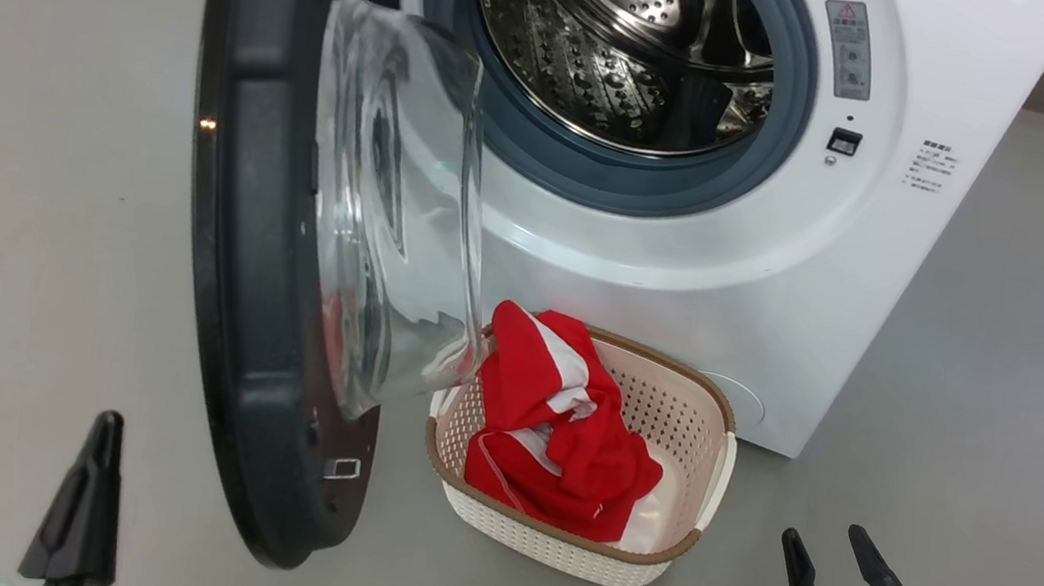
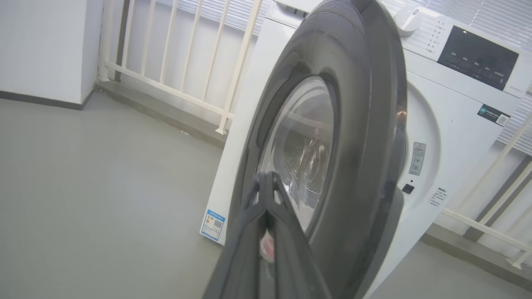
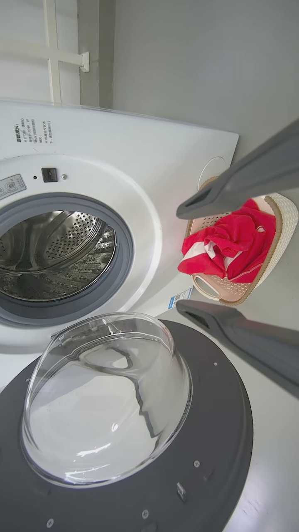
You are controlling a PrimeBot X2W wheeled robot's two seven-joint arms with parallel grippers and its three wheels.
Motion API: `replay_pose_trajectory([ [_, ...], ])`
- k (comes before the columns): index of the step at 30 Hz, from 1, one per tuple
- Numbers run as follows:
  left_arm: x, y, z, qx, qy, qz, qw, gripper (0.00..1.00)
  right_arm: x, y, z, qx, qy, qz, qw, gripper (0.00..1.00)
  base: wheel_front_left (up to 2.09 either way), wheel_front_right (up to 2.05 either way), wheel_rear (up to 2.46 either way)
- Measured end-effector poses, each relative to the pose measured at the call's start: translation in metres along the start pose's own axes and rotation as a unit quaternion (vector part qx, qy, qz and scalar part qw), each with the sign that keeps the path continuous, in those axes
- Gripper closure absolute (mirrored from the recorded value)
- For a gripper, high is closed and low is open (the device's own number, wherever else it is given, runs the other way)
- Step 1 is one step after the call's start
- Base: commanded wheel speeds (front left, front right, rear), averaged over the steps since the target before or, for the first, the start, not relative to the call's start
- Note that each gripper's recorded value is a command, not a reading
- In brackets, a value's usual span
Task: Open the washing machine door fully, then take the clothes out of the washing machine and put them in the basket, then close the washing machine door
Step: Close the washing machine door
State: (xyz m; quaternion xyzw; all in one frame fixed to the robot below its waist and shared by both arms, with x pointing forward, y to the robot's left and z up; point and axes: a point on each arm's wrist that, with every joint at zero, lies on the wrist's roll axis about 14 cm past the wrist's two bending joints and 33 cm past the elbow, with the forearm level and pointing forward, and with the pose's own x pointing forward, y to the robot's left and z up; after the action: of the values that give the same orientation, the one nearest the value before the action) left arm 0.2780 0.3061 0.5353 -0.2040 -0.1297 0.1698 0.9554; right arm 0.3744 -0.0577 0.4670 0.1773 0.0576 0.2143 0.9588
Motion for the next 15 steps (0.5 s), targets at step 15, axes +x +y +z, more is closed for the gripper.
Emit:
replay_pose_trajectory([
  [15,0.024,-0.066,-0.024,-0.019,0.05,-0.124,0.991,1.0,-0.007,-0.024,-0.005,0.014,0.003,-0.04,0.999,0.0,0.0,0.0,0.0],
])
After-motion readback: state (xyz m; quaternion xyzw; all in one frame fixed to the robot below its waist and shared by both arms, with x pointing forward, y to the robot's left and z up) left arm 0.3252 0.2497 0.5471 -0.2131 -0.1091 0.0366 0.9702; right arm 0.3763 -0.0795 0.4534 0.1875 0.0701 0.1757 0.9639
